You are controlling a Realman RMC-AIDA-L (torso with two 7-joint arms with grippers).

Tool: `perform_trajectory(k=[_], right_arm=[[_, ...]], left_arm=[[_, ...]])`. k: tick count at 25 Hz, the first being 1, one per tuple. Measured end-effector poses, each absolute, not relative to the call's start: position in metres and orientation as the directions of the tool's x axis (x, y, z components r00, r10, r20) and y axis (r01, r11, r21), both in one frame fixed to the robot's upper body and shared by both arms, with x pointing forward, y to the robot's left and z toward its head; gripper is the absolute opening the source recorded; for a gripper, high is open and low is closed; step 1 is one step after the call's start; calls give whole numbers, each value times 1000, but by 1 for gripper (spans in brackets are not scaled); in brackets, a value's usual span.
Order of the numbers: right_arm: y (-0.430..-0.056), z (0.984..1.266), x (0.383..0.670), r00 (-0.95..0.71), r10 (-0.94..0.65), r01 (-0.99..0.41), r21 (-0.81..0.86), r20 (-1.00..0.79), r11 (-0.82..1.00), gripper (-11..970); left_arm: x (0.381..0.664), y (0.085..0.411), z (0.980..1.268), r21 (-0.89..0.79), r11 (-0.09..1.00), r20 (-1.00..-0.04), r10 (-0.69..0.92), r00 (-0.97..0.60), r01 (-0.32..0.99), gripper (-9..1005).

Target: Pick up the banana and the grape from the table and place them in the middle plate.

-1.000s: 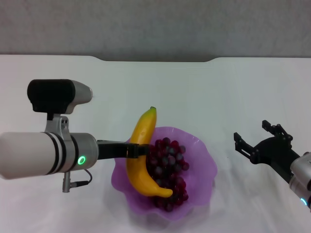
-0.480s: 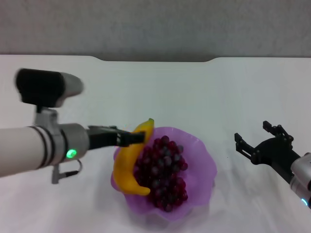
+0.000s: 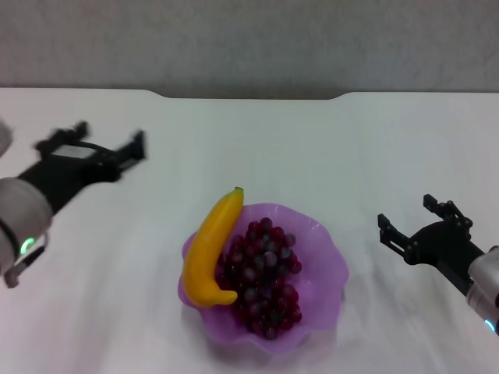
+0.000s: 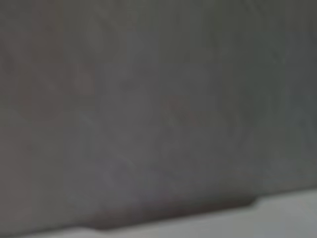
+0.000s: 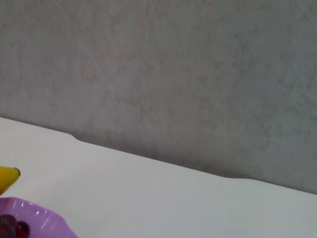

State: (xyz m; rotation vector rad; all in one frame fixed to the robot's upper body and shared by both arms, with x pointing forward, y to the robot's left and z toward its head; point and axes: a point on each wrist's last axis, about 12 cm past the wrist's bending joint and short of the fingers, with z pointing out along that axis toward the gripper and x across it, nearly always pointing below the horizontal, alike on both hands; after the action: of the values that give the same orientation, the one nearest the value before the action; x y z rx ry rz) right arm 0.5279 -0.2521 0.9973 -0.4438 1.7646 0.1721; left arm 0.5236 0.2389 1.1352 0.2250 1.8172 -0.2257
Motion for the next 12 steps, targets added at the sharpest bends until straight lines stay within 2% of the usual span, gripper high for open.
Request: perform_trajectory(k=[8,12], right_arm=[[-252,999,529,-174,-201,-387,-121,-964,914,892],[-253,999,529,-173,-201,-384,-122,-964,915,892]], left_arm=[[503,236,1097,112,991,-993,110,34,75,884],[515,245,1079,82,996,-993,79,89,34,885]])
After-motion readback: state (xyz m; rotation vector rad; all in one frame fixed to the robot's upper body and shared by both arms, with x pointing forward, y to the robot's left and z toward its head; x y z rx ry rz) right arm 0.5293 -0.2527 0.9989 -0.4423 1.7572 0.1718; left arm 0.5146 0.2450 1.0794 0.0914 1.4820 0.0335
